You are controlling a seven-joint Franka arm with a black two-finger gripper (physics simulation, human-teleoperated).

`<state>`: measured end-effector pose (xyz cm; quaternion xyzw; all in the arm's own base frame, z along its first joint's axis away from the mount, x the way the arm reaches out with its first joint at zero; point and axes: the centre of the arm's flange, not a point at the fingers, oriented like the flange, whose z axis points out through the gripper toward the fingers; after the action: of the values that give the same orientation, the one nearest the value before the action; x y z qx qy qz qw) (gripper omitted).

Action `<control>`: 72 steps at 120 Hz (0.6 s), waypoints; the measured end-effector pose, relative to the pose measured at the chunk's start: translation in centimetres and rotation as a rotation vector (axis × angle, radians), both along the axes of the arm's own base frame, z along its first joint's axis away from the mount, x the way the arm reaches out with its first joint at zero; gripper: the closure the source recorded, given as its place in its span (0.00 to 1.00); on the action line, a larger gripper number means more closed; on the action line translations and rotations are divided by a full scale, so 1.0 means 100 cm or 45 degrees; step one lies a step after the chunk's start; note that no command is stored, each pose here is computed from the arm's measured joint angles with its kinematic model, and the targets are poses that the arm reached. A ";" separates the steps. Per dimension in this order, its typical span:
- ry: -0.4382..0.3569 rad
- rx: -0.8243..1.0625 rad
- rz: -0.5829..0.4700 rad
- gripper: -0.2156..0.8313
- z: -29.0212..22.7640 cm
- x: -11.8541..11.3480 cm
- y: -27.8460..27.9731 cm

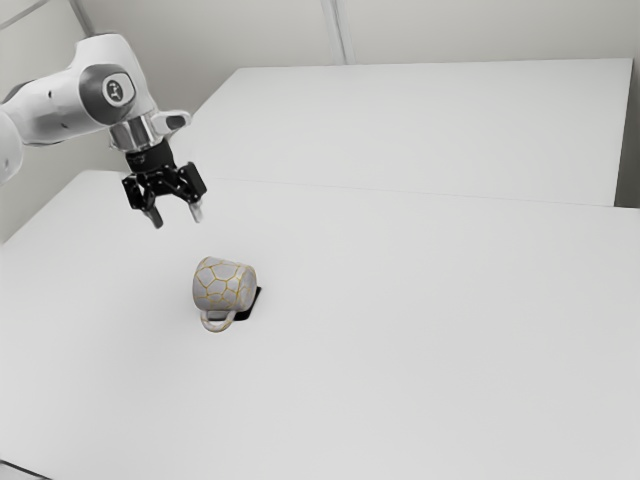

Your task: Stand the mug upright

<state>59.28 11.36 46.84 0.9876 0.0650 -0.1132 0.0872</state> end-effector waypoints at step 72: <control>-0.092 -0.239 0.059 0.21 -0.100 -0.006 0.016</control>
<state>58.63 12.94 36.84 0.9768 0.0739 -0.0809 0.1842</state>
